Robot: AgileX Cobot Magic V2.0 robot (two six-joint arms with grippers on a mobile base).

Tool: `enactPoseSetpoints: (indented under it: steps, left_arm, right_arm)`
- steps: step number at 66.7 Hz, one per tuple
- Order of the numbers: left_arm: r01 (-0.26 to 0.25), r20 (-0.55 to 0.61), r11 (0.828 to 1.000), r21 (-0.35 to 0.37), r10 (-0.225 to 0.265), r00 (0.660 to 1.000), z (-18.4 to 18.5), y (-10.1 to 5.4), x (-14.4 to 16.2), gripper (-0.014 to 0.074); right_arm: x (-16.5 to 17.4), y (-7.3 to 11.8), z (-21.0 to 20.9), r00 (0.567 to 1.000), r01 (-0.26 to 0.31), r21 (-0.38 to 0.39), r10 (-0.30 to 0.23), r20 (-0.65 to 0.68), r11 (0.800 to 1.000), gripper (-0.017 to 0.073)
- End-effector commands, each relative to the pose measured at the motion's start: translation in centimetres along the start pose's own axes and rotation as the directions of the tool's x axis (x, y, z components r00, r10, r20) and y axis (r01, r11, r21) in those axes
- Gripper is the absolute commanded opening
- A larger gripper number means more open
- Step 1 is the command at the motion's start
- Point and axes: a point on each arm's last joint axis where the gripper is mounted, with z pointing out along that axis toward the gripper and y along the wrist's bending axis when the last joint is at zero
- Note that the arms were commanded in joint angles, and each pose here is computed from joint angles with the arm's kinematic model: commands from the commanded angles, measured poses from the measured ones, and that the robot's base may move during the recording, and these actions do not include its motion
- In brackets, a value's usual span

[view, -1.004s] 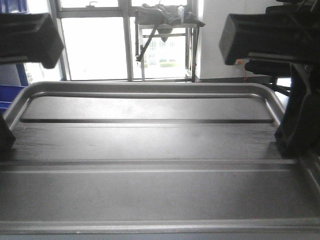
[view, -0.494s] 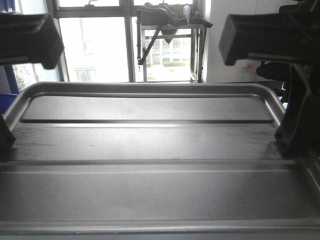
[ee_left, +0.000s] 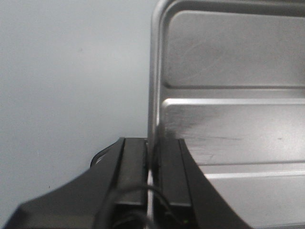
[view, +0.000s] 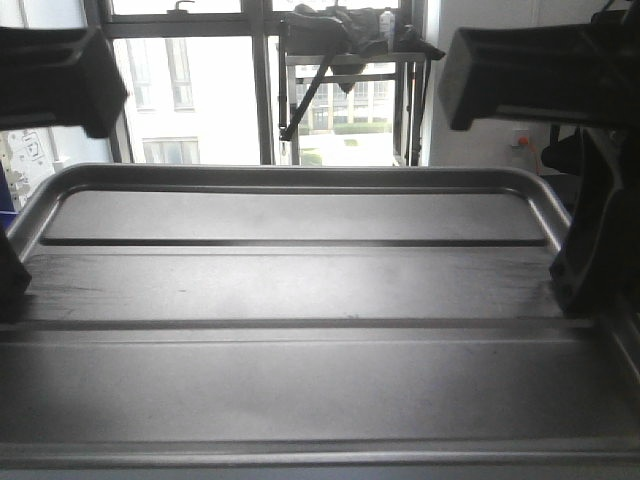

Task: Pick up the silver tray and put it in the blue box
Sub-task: 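Keep holding the tray with both grippers while driving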

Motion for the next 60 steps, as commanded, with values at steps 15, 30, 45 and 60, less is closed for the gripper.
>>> enactPoseSetpoints:
  steps: [15, 30, 45, 60]
  left_arm:
    - [0.002, 0.055, 0.998, 0.062, -0.006, 0.998, -1.2, -0.38, -0.69, -0.0006]
    - [0.002, 0.055, 0.998, 0.062, -0.006, 0.998, -1.2, -0.38, -0.69, -0.0006]
    - [0.002, 0.055, 0.998, 0.062, -0.006, 0.998, -1.2, -0.38, -0.69, -0.0006]
    - [0.002, 0.055, 0.998, 0.062, -0.006, 0.998, -1.2, -0.38, -0.69, -0.0006]
  right_arm:
    - [-0.74, 0.36, -1.07, 0.998, 0.017, -0.054, -0.013, 0.063, 0.998, 0.0054]
    - [-0.74, 0.36, -1.07, 0.998, 0.017, -0.054, -0.013, 0.063, 0.998, 0.0054]
    - [-0.74, 0.36, -1.07, 0.998, 0.017, -0.054, -0.013, 0.063, 0.998, 0.0054]
    - [-0.74, 0.35, -1.07, 0.998, 0.017, -0.053, -0.013, 0.063, 0.998, 0.0054]
